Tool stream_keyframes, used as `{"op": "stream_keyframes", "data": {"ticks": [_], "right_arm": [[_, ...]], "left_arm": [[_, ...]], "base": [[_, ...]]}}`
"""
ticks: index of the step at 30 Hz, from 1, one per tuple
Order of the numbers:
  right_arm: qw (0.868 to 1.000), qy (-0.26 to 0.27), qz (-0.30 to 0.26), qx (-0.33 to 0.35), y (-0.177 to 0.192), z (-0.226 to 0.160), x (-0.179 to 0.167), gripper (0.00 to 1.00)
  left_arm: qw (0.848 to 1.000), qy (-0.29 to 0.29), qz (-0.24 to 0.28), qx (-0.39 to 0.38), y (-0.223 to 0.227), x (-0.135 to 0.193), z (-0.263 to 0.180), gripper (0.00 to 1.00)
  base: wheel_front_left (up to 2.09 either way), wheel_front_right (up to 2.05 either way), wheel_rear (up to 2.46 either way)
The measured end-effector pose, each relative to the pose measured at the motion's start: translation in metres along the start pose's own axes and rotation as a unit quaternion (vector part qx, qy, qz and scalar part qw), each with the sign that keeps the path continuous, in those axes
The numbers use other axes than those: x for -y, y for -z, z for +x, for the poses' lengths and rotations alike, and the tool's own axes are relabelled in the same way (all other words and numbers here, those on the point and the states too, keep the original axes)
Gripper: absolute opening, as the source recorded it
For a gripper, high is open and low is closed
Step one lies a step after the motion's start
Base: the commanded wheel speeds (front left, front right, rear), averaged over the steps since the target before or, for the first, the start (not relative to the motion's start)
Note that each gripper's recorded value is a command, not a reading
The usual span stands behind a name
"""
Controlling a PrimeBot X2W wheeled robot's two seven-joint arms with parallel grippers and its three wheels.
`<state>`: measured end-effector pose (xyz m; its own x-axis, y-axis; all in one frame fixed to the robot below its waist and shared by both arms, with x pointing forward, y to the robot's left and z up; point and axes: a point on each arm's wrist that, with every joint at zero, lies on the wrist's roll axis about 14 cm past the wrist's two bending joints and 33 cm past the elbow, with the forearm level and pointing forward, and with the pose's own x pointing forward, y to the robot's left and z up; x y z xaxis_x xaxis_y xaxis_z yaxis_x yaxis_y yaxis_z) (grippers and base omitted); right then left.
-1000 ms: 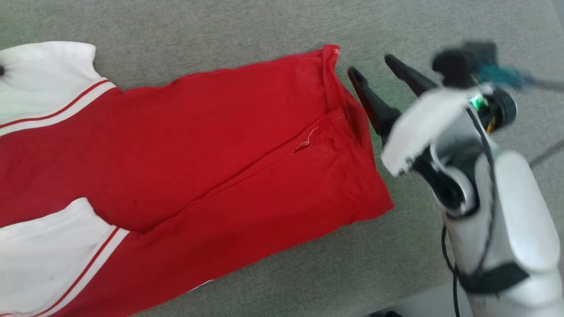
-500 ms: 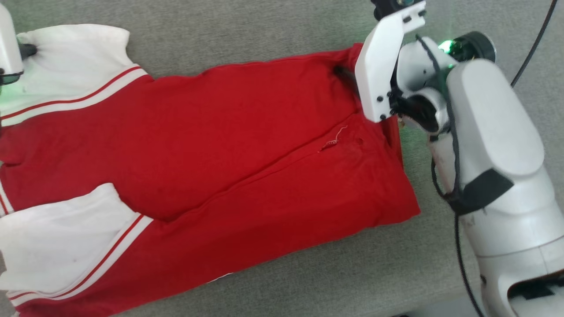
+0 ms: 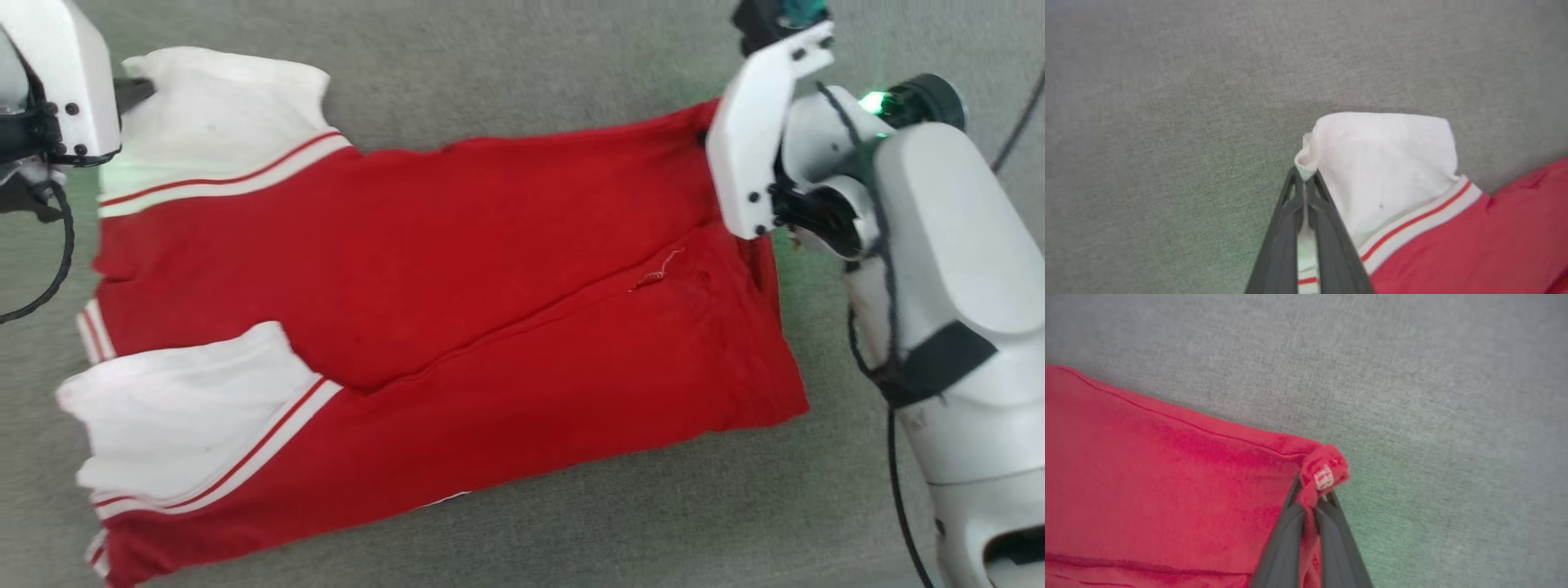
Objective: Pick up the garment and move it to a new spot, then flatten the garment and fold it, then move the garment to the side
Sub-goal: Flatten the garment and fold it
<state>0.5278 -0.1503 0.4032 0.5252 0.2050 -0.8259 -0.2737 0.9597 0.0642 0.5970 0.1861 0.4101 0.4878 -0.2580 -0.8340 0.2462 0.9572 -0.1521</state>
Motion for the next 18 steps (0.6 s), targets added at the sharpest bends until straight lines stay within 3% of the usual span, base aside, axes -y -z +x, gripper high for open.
{"op": "stream_keyframes", "data": {"ticks": [9,18], "right_arm": [[0.997,-0.001,-0.016,0.071,-0.014,-0.039,-0.001,0.00],[0.993,-0.023,-0.043,0.107,-0.002,-0.081,-0.018,0.00]], "left_arm": [[0.998,0.004,0.032,0.050,-0.015,0.004,-0.067,0.00],[0.998,0.007,0.048,0.048,0.020,0.020,-0.121,0.00]], "base": [[0.00,0.00,0.00],[0.00,0.00,0.00]]}}
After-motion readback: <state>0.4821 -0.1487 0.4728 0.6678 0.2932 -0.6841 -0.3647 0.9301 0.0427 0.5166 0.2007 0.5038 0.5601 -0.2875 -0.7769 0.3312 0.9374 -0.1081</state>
